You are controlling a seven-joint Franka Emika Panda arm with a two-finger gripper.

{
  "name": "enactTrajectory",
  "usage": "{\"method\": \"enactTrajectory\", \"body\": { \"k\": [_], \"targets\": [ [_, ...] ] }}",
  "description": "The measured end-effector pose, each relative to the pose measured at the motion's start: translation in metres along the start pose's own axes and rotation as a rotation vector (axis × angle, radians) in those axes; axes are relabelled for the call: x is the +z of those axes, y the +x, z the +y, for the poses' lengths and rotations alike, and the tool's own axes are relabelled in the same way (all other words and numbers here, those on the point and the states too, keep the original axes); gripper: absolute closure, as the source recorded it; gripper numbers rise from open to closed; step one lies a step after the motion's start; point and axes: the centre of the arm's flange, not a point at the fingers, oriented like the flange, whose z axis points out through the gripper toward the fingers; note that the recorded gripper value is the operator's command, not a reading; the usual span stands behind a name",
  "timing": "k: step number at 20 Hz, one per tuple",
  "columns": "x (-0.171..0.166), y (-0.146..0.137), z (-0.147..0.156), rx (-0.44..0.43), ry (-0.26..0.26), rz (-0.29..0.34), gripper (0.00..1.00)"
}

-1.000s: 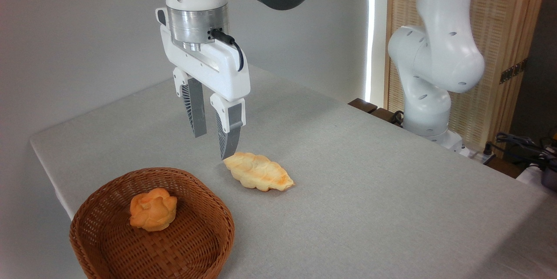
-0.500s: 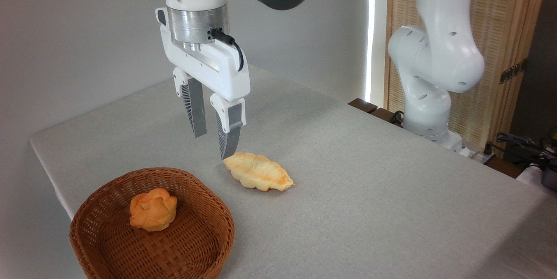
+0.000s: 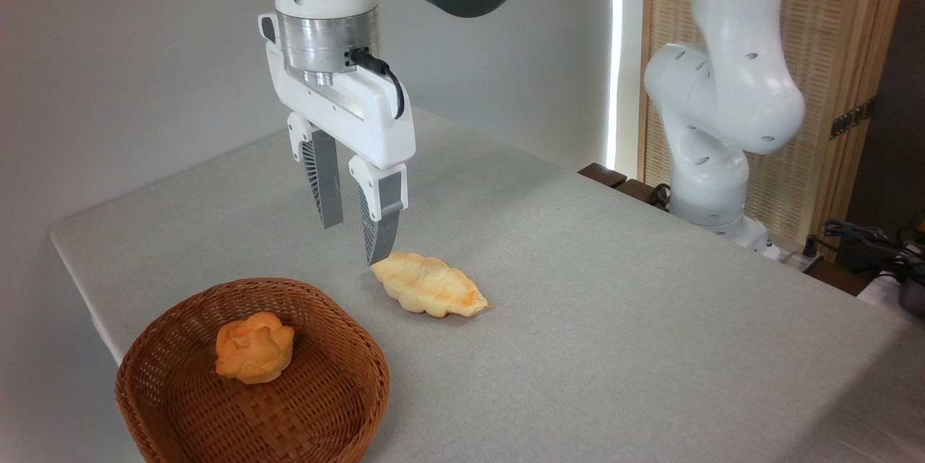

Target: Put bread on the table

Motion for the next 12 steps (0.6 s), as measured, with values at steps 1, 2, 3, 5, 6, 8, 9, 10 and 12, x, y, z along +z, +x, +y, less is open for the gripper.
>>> {"method": "enactTrajectory", "body": {
  "k": [1,2,3,5,6,8,9,10,12],
  "targets": [
    [0.0004,0.0001,0.0,0.0,0.0,-0.001,0.0],
    [0.0008,0.0004,0.0001,0.001,-0.001,-0.001,0.0],
    [0.0011,0.0007,0.0004,0.001,-0.001,-0.002,0.0],
    [0.0016,0.0012,0.001,0.003,-0.002,-0.002,0.0],
    [0.0017,0.0014,0.0011,0.003,-0.002,-0.002,0.0],
    [0.002,0.0015,0.0012,0.003,-0.002,-0.003,0.0],
    [0.0024,0.0017,0.0012,0.003,-0.002,-0.003,0.0],
    [0.003,0.0019,0.0012,0.004,-0.003,-0.004,0.0],
    [0.005,0.0024,0.0011,0.004,-0.005,-0.007,0.0]
  ]
}}
